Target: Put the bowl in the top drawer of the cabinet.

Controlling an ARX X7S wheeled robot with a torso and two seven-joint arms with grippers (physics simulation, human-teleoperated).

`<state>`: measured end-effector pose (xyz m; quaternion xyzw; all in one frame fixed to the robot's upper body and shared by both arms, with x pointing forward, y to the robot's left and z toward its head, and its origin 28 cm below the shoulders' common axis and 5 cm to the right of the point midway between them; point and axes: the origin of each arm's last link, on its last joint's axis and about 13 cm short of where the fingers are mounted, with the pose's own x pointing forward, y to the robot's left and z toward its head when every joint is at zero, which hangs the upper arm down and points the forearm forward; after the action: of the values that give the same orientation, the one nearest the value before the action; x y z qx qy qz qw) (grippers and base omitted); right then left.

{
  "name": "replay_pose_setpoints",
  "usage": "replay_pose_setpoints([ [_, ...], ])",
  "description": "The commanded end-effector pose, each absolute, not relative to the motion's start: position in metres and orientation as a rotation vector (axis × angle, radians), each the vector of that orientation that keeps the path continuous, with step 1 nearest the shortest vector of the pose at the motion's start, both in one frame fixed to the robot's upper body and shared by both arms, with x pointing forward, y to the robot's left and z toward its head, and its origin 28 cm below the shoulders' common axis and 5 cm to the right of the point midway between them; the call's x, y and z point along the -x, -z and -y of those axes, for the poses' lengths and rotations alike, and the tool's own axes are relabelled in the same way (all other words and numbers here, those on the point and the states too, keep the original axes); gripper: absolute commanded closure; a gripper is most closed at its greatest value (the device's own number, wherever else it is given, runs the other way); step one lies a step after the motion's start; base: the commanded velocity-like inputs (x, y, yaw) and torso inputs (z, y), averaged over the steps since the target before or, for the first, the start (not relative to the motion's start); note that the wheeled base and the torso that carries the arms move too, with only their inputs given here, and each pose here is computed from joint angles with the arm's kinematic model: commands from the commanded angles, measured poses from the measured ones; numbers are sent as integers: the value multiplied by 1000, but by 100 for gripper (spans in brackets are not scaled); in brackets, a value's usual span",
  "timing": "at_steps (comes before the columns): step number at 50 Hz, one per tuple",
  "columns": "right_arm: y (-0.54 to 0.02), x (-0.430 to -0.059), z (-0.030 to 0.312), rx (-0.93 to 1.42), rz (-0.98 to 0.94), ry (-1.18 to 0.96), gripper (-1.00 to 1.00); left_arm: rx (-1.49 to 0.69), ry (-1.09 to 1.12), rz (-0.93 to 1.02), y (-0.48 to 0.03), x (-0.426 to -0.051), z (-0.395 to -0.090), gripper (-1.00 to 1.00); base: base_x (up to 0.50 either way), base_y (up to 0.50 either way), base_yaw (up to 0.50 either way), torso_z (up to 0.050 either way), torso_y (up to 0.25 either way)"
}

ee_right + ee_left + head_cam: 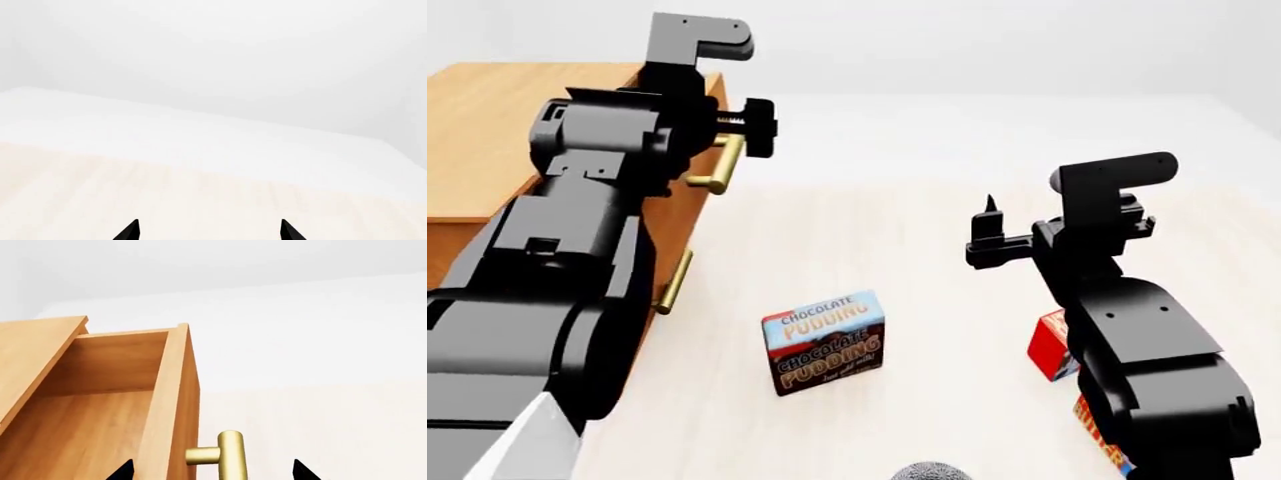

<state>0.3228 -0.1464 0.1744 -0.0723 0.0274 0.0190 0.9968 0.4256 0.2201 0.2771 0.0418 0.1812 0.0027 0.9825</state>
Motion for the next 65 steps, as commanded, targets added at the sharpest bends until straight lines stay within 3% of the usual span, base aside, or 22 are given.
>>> replay_pose_setpoints([
  [1,-174,-322,147,146,-57,-40,-100,-6,66,-374,-279,-425,-210,-100,0,0,0,0,0],
  [65,-172,-314,151,135,-58,-64,-100,40,286,-397,-275,-411,-137,-100,0,0,0,0,0],
])
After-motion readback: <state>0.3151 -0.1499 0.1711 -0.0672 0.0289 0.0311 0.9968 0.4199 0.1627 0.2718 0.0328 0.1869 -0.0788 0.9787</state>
